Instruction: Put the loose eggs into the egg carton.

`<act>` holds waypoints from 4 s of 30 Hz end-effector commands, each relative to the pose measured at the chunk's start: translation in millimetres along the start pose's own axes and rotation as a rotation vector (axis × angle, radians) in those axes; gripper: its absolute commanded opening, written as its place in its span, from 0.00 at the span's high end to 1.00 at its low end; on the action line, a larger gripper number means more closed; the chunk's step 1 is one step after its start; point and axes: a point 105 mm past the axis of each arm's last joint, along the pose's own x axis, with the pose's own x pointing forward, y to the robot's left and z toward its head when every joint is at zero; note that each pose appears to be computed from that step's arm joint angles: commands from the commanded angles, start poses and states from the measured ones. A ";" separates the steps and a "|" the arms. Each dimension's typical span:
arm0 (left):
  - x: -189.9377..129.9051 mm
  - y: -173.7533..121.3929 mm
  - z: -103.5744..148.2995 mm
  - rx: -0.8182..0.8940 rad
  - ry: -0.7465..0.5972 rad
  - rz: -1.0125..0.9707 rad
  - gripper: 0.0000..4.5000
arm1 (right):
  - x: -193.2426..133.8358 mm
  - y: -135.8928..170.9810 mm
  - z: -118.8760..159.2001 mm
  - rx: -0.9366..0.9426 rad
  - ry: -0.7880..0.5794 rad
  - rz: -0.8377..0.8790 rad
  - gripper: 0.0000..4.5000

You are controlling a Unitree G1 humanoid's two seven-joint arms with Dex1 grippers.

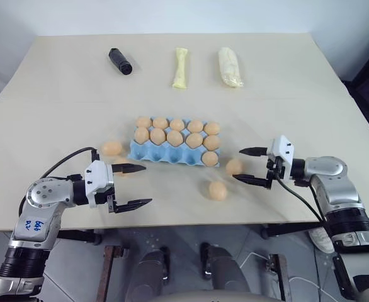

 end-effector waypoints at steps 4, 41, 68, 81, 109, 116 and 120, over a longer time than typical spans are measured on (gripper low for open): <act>-4.1 2.7 7.7 0.044 -0.007 0.027 0.00 | 10.9 -2.3 2.5 -0.025 -0.034 0.014 0.08; -31.2 13.0 -11.6 -0.032 0.035 0.212 0.00 | 85.0 14.7 98.1 -0.132 -0.199 0.063 0.05; 30.7 11.3 0.9 -0.009 -0.059 0.011 0.00 | -63.6 48.7 2.9 -0.047 -0.050 -0.121 0.01; 10.4 12.3 0.2 -0.010 -0.048 0.084 0.00 | 29.9 70.4 19.0 -0.017 -0.053 0.154 0.01; -24.3 11.0 -7.2 -0.078 -0.021 0.272 0.00 | 111.6 33.1 106.7 -0.130 -0.279 0.088 0.48; -25.5 9.0 -6.1 -0.080 -0.023 0.292 0.00 | 139.0 36.0 118.8 -0.130 -0.289 0.119 0.19; -28.0 8.0 -6.2 -0.082 -0.020 0.302 0.00 | 134.3 39.2 121.4 -0.140 -0.308 0.135 0.01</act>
